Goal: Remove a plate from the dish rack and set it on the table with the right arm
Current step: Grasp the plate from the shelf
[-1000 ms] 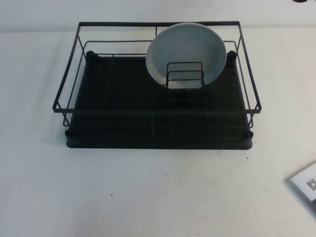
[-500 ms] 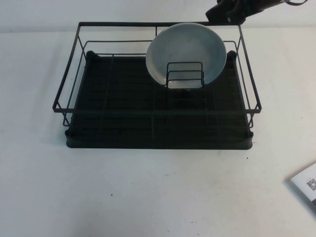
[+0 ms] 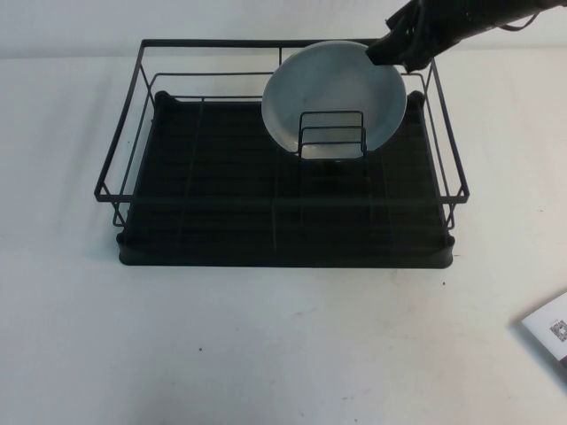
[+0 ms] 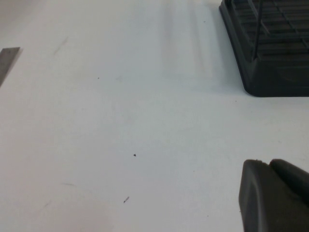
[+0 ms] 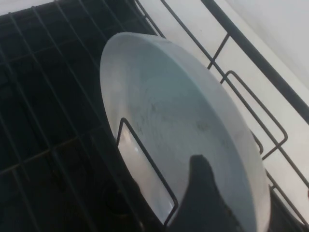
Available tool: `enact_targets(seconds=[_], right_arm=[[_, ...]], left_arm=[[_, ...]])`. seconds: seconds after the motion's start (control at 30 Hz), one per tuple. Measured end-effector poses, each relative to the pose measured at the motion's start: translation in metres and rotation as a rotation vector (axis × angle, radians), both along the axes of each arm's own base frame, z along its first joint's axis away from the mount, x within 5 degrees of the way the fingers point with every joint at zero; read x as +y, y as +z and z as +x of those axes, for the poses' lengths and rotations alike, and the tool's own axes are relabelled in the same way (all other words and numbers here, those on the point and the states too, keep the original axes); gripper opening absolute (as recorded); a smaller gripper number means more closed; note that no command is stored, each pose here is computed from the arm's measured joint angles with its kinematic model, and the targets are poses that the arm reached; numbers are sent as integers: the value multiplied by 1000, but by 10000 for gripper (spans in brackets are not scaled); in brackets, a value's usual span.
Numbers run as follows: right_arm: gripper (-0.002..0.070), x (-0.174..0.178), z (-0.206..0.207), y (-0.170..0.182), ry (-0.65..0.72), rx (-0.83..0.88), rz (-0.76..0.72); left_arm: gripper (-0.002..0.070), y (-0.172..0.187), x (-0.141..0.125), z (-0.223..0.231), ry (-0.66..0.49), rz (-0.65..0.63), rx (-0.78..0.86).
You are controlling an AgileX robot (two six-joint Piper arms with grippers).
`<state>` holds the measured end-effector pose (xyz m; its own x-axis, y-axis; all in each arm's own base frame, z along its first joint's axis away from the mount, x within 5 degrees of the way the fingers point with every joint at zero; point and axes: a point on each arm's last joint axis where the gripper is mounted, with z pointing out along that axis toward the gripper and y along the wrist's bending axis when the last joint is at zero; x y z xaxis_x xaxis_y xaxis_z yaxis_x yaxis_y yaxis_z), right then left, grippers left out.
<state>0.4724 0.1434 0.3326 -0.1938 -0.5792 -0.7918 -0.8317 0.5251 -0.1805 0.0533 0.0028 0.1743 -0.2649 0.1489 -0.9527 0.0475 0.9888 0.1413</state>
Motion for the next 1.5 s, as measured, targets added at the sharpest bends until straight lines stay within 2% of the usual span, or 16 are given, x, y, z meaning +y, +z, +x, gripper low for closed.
enact_targets(seconds=[0.3,0.83,1.23,1.5], right_arm=[[404,1,11,-21,-2,11,-17],[402,5,22,-40,-2,-13,-15],[344,9,25,-48,1,-9,-8],[239,10,25,-47,5,-8,-6]], left_arm=[[-6,0,0,0,0,0,0],[-6,0,0,0,0,0,0],[-6,0,0,0,0,0,0],[-6,0,0,0,0,0,0]])
